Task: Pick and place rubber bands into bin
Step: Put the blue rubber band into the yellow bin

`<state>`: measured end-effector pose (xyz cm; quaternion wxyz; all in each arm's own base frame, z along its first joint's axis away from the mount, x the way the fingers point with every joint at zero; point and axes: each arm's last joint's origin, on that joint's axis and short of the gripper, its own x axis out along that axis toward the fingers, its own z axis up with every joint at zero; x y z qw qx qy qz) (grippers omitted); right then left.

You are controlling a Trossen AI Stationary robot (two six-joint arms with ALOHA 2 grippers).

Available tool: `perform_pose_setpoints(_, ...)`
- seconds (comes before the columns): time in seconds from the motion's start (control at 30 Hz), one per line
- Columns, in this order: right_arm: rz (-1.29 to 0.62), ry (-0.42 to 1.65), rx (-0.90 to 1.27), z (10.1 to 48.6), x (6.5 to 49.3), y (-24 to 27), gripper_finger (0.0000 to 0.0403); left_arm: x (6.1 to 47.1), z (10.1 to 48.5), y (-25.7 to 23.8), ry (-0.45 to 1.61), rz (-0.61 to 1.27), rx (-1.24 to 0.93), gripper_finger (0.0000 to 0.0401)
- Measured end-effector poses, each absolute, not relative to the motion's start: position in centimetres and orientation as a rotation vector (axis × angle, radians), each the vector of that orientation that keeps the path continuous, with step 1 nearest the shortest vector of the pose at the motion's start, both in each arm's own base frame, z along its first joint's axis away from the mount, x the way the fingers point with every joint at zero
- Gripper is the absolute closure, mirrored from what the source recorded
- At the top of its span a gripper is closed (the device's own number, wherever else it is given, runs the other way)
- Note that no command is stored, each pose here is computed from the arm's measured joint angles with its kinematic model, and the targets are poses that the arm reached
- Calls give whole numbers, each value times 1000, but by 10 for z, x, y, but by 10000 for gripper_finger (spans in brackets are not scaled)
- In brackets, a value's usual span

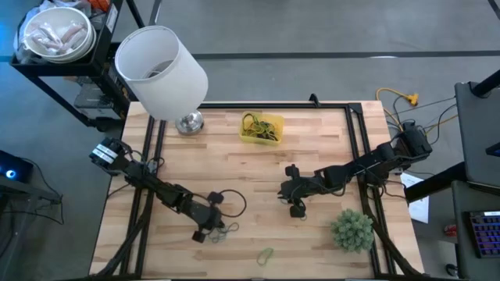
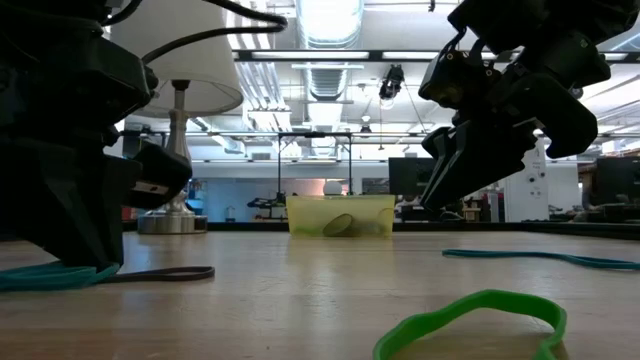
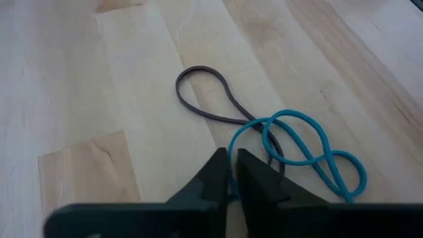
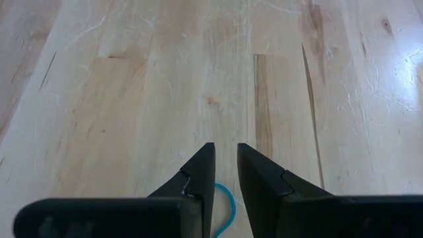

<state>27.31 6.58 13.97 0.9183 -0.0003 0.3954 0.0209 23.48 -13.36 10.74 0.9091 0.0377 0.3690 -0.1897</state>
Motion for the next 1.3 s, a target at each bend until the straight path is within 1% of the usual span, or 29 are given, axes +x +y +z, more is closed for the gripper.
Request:
perform_pose_setpoints(0.3, 43, 813, -1, 140, 273, 66, 345, 239, 114, -135, 725, -384, 181, 400)
perform_pose_setpoints(0.57, 45, 811, -7, 140, 273, 66, 346, 257, 137, -136, 589, -163, 352, 400)
perform_pose_setpoints(0.9, 44, 806, -8, 140, 274, 66, 346, 279, 166, -135, 479, 21, 575, 400)
perform_pose_setpoints(1.1, 23, 802, -16, 140, 274, 65, 346, 298, 191, -109, 452, 158, 677, 400)
perform_pose_setpoints(1.3, 22, 801, -17, 140, 274, 65, 346, 314, 216, -60, 447, 317, 682, 400)
